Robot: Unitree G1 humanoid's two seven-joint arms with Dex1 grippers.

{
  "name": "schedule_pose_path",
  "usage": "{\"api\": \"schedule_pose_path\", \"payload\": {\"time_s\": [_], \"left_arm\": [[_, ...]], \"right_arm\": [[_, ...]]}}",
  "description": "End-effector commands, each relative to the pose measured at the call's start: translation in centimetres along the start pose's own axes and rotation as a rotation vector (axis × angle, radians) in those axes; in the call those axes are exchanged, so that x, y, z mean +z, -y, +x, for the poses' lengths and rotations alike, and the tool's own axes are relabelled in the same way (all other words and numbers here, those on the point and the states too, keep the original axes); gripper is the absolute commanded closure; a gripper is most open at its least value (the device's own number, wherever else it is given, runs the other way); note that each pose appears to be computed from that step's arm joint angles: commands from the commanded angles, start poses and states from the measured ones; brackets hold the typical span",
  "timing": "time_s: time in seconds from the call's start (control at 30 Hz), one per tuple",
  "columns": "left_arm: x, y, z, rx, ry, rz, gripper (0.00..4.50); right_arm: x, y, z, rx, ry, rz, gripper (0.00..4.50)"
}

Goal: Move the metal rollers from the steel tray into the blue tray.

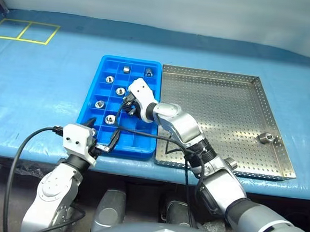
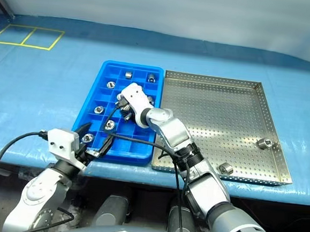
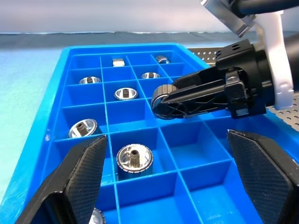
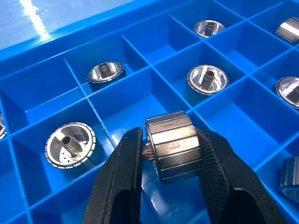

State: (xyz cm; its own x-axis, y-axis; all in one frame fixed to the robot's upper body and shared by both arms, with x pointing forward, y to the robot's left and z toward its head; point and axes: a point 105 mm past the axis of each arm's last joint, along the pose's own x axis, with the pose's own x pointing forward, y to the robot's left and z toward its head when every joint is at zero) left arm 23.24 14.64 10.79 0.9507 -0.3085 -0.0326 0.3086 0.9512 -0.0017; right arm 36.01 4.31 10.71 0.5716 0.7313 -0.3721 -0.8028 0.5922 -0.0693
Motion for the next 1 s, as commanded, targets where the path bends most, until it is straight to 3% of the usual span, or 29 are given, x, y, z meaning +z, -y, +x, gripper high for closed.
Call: {"api": "schedule_pose_path", "payload": {"time_s": [0.03, 0.1, 0.27, 0.43, 0.53, 0.73, 1.0], "left_arm": [[1.2, 0.6, 0.2, -0.027, 0.052, 0.008, 0.0], [1.2, 0.6, 0.4, -0.035, 0.051, 0.005, 0.0], [1.2, 1.0, 0.9, -0.076, 0.042, 0.014, 0.0], [1.4, 1.7, 1.6, -0.14, 0.044, 0.01, 0.0], [1.4, 2.2, 2.0, -0.181, 0.038, 0.012, 0.0], [1.2, 3.9, 3.1, -0.304, 0.023, 0.028, 0.0], [1.1, 6.4, 4.2, -0.438, 0.02, 0.035, 0.0]], "right_arm": [[1.0, 0.4, -0.4, -0.001, 0.039, -0.012, 3.21], [0.4, 0.3, -0.5, 0.005, 0.022, 0.0, 3.21], [-0.2, -0.6, -1.1, 0.03, 0.022, -0.004, 1.52], [1.8, 0.1, -3.5, -0.01, 0.104, 0.044, 0.05], [1.9, 1.7, -5.9, -0.106, 0.088, 0.03, 0.05], [-1.3, 7.1, -12.7, -0.417, -0.102, 0.074, 0.05], [-6.1, 9.0, -19.2, -0.574, -0.38, 0.168, 0.05]]}}
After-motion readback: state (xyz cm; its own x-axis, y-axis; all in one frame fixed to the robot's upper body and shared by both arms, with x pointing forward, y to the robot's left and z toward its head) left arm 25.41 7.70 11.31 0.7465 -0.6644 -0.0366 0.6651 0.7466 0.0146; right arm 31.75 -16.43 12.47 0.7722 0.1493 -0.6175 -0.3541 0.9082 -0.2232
